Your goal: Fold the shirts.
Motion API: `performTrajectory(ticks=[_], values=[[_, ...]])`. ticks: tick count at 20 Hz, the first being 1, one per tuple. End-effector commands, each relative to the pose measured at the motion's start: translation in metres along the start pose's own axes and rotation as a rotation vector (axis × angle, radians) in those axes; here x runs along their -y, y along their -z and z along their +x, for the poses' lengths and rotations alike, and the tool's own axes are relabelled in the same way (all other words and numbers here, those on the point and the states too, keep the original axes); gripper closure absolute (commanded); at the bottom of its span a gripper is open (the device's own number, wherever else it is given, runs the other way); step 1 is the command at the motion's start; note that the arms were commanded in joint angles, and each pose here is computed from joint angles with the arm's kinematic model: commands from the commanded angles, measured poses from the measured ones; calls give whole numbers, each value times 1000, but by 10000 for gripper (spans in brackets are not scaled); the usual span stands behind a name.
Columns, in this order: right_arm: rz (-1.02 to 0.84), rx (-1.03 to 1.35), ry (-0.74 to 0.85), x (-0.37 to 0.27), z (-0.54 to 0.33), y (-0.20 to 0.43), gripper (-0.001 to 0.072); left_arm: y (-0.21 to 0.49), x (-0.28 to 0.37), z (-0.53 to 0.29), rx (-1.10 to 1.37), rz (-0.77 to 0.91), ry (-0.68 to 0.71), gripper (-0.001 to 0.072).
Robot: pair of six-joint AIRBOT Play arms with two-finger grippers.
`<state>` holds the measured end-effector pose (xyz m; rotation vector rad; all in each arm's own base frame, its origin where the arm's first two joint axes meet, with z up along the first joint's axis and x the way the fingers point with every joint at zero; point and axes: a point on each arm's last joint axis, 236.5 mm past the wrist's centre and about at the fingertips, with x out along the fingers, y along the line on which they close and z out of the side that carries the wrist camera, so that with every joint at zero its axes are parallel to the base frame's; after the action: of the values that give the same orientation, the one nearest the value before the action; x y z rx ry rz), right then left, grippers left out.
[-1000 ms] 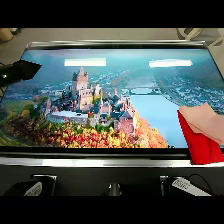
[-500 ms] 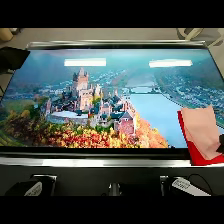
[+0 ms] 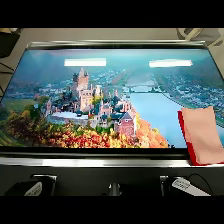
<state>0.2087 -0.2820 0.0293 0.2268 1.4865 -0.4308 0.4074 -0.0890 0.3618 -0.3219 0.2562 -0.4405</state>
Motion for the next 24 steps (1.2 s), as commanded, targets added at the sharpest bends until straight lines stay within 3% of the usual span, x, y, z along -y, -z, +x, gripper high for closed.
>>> performTrajectory(ticks=[1, 4, 6, 7, 9, 10, 13, 24], values=[[-126, 434, 169, 15, -113, -108, 28, -8, -20, 11, -6, 32, -87, 687], [-344, 690, 131, -86, -186, -169, 29, 42, -87, 39, -231, 85, -350, 687], [-463, 671, 0, -175, -174, -171, 30, 93, -120, 52, -416, 129, -489, 683], [-495, 613, -63, -210, -156, -164, 32, 124, -125, 57, -527, 110, -498, 638], [-608, 400, -209, -272, -112, -129, 44, 191, -134, 49, -794, 53, -517, 240], [-652, 296, -278, -294, -95, -110, 48, 215, -137, 39, -904, 15, -538, 101], [-714, 135, -353, -319, -73, -80, 47, 241, -145, 35, -1009, -16, -560, 84], [-720, 119, -323, -312, -72, -77, 46, 248, -149, 40, -1022, -19, -561, 94]])
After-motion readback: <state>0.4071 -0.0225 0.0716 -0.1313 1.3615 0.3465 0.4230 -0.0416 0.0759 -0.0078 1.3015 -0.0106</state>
